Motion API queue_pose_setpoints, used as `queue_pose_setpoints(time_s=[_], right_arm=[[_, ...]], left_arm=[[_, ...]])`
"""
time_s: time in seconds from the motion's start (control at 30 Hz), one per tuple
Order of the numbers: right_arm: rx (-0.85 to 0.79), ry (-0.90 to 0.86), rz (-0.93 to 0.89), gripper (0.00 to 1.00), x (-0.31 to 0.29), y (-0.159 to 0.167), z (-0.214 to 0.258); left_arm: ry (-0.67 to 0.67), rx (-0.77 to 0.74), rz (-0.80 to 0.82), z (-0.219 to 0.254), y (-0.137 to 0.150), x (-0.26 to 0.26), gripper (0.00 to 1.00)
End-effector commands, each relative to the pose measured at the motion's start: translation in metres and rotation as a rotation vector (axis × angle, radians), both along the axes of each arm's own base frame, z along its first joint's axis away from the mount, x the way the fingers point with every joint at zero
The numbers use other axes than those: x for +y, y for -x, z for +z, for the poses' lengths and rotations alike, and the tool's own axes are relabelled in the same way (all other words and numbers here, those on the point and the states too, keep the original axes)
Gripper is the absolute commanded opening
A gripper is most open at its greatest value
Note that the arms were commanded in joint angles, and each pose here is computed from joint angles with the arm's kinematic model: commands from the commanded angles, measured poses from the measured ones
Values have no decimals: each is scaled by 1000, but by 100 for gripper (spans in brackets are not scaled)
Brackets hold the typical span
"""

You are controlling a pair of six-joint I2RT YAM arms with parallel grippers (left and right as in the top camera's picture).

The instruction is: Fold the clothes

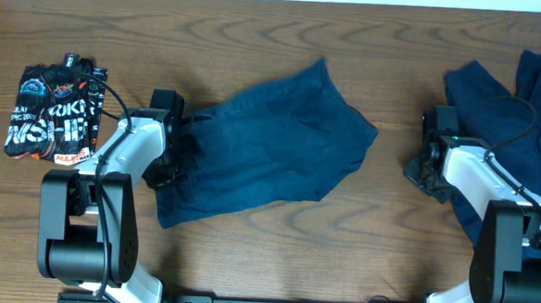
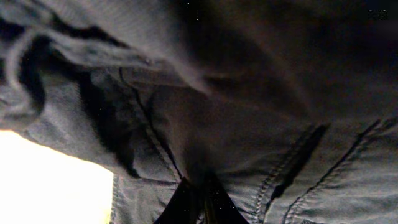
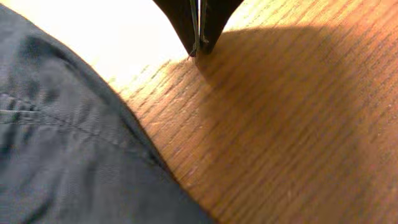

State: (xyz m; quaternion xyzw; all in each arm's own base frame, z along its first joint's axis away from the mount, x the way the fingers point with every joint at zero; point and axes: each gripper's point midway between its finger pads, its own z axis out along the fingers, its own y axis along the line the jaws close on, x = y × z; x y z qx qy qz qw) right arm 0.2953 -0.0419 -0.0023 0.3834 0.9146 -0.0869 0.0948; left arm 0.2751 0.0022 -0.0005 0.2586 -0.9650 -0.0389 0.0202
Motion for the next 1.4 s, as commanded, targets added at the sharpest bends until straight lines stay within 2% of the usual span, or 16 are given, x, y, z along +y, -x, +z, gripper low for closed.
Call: queue_pose_setpoints(time_s=[0.0,0.17,0.2,0.23,0.27,0.3,0.33,0.43,0.53,0.6,0.8,1.03,1.13,1.23,1.27,1.37], right_arm=[[-75,-32,70,2,8,-13,15],[-283,-239,443,7,60,-52,52],[-329,-271,505,8,70,-57,64],[-385,-301,584,10,82,-63,79],[-446,-324,669,13,95,-69,97],[-472,-331,706,16,100,-71,105],[-511,-339,767,19,110,-74,119],[-577,-353,922,21,139,-75,148],[-585,-349,1039,21,167,-71,155],[-578,-351,1120,22,187,-67,151],[-514,-346,1197,21,221,-68,118],[-469,-375,1254,22,252,-75,71],[-429,-386,1254,23,254,-73,54],[-398,-381,1243,19,250,-71,47],[-390,-365,1231,17,246,-72,46],[-372,-316,1174,14,233,-76,44]], left_arm=[[-64,68,-2,-13,17,14,6],[-47,-18,-7,33,0,12,6],[-46,-56,-14,46,-4,12,9],[-46,-106,-12,62,-8,12,17],[-45,-166,-10,78,-11,12,65],[-45,-194,-9,86,-12,12,85],[-45,-239,-7,98,-13,12,98],[-50,-299,-1,120,-6,14,98],[-59,-283,61,122,6,21,98],[-62,-255,104,112,12,28,98],[-14,-165,164,68,21,35,98],[101,-116,69,16,11,22,98],[199,-130,-13,1,-2,6,98],[291,-126,-56,-14,-7,-8,98],[321,-132,-83,-17,-10,-13,92],[371,-174,-176,-18,-19,-25,48]])
